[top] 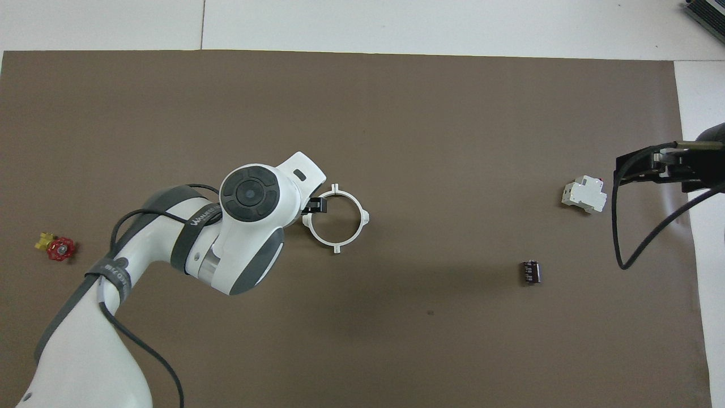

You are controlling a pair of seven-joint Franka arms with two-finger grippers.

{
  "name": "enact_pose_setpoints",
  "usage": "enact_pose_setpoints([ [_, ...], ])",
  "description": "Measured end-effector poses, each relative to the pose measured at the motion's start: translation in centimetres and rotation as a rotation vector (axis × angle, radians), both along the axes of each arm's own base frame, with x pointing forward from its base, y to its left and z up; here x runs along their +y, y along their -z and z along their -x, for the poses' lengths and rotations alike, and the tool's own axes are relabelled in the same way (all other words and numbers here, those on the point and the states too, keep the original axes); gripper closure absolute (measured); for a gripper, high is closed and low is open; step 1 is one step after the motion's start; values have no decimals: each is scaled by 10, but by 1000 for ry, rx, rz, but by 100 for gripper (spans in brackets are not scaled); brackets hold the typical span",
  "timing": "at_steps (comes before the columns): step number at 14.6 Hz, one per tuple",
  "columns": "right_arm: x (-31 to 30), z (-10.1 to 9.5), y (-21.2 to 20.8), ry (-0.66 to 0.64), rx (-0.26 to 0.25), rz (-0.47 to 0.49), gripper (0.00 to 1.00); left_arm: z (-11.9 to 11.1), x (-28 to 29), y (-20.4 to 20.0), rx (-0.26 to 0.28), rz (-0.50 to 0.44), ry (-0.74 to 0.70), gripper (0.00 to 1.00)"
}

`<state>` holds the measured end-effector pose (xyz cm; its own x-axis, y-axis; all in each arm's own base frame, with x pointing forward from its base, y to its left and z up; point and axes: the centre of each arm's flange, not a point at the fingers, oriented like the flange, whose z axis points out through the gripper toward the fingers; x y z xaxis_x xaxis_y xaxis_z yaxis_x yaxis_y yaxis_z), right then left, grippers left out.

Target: Assemble drain pipe with both arms

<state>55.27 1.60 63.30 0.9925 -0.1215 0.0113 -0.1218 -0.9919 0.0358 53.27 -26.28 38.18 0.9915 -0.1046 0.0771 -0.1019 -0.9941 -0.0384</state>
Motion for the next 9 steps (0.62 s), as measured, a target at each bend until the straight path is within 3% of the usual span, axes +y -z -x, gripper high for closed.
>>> enact_pose_setpoints([
  [6,-4,0,1,8,3,0,0,-16,104,-46,67,24,91,0],
  [9,-7,5,3,13,43,1,0,-22,168,-62,79,49,116,0],
])
